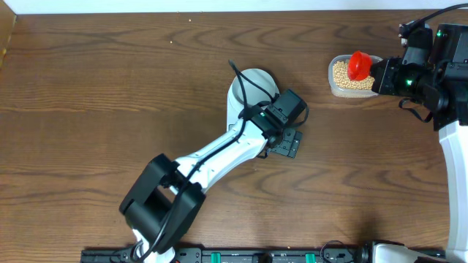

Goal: Scoop item into bowl and weigh 50g on scale
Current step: 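Move the left gripper to the scale's front buttons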

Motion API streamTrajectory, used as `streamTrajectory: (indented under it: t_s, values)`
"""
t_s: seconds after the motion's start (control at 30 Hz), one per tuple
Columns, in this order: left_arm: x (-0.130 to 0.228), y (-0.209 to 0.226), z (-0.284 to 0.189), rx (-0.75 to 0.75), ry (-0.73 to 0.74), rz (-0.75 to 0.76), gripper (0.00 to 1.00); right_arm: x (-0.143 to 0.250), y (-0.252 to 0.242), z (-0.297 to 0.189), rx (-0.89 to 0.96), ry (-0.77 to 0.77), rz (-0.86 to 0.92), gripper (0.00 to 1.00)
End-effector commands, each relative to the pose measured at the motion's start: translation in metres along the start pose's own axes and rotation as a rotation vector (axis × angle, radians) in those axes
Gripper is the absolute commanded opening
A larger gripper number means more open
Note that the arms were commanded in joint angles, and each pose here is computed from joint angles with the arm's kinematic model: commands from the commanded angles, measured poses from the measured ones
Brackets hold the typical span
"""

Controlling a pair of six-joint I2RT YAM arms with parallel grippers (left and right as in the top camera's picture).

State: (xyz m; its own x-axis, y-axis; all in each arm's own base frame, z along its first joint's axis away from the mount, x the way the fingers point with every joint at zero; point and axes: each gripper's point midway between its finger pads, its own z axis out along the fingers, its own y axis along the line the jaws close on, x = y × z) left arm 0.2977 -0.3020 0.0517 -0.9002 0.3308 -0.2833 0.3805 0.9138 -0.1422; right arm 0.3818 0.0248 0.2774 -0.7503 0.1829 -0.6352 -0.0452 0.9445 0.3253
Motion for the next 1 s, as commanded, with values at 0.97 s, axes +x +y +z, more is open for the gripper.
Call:
streamTrajectory:
  t_s: [0.97]
  values:
    - [-0.010, 0.024, 0.038, -0.118, -0.036, -0.008, 0.88, -0.003, -0.001, -0.006, 0.008, -0.014, -0.014, 0.01]
